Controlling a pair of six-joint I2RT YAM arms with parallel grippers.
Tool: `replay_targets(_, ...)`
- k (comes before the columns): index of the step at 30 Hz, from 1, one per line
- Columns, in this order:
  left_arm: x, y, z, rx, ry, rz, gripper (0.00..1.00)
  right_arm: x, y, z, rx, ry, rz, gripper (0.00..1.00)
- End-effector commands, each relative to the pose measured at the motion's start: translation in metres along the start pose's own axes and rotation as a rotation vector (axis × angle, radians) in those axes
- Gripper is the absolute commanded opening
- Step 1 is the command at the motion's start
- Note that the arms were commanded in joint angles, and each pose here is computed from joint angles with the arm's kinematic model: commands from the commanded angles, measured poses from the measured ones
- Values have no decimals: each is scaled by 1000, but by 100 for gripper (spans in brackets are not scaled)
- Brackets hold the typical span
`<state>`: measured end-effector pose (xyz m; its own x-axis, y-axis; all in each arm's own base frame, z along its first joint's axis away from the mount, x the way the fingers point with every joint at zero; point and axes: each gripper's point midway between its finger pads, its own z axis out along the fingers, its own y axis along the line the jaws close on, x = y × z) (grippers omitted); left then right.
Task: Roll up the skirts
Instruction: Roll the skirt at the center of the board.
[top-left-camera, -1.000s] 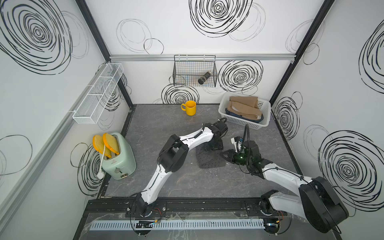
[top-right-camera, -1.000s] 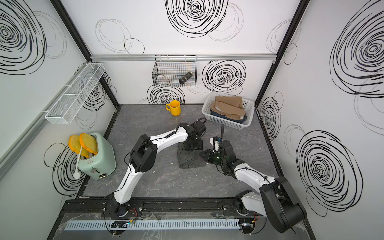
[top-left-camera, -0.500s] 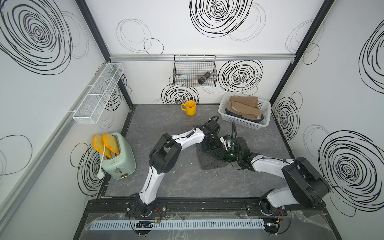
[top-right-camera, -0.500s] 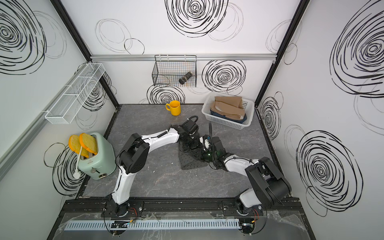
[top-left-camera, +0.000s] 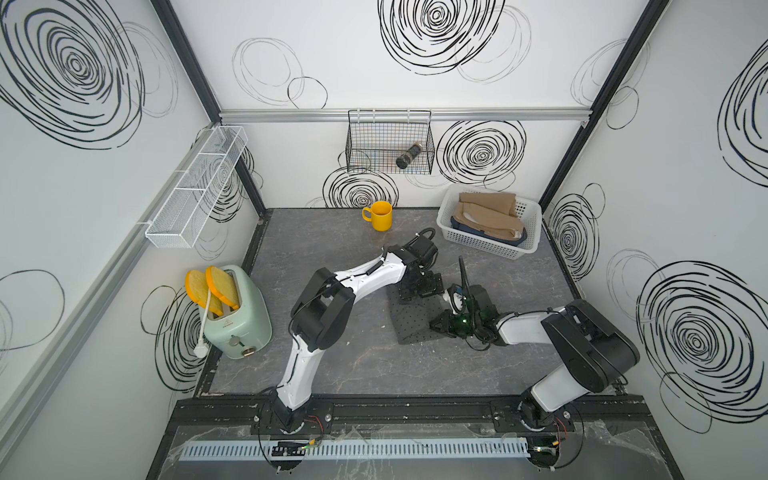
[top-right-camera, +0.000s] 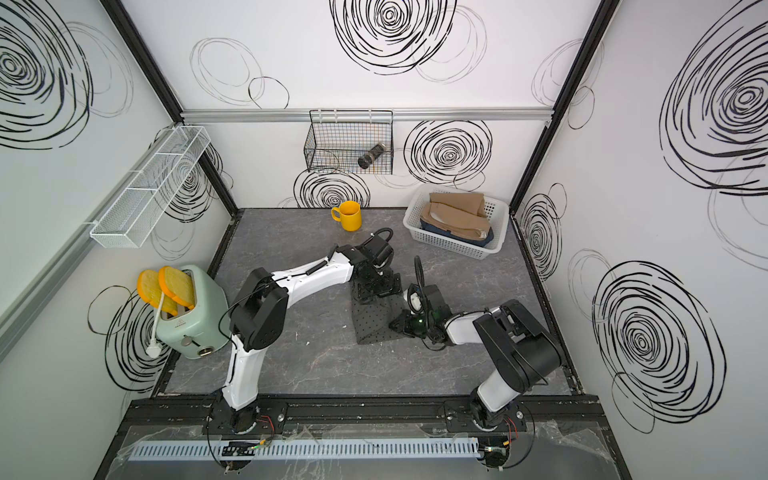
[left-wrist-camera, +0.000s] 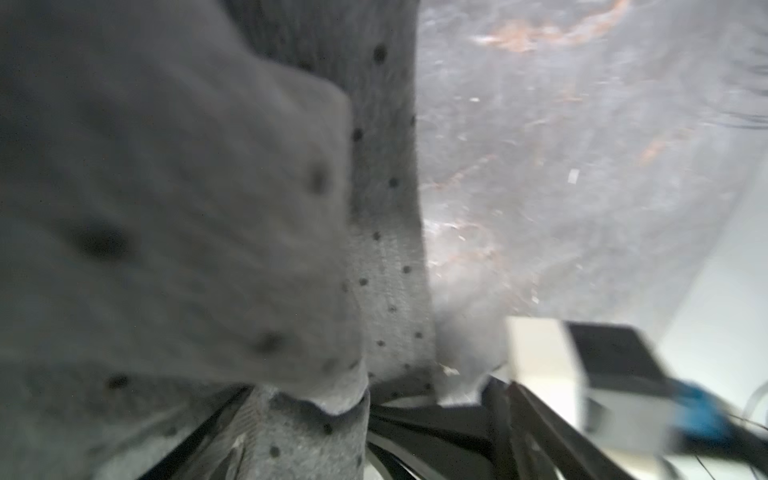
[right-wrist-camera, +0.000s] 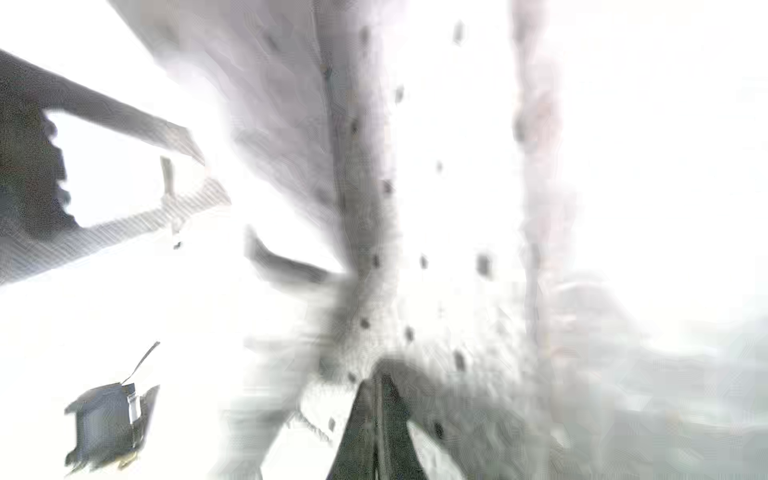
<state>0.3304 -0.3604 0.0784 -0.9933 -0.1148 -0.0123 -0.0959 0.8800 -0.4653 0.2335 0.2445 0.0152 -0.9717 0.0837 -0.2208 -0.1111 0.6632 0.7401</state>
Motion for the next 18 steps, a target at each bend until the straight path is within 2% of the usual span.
replay_targets(1, -12, -27, -35, 119, -58, 9, 96, 24, -16, 1, 48, 82, 31, 5)
replay_targets(5, -13, -17, -32, 110, -50, -14, 96, 10, -2, -21, 5, -10, 8, 6)
replay_targets(11, -7, -11, -14, 155, -12, -64, 94, -18, 45, -50, -98, -108, -49, 10)
replay_targets(15, -10, -11, -16, 126, -17, -55, 94, -27, 73, -47, -193, -81, -52, 9)
replay_targets(18, -17, -12, -28, 92, -55, -23, 95, -30, 84, -37, -196, -62, -71, 8)
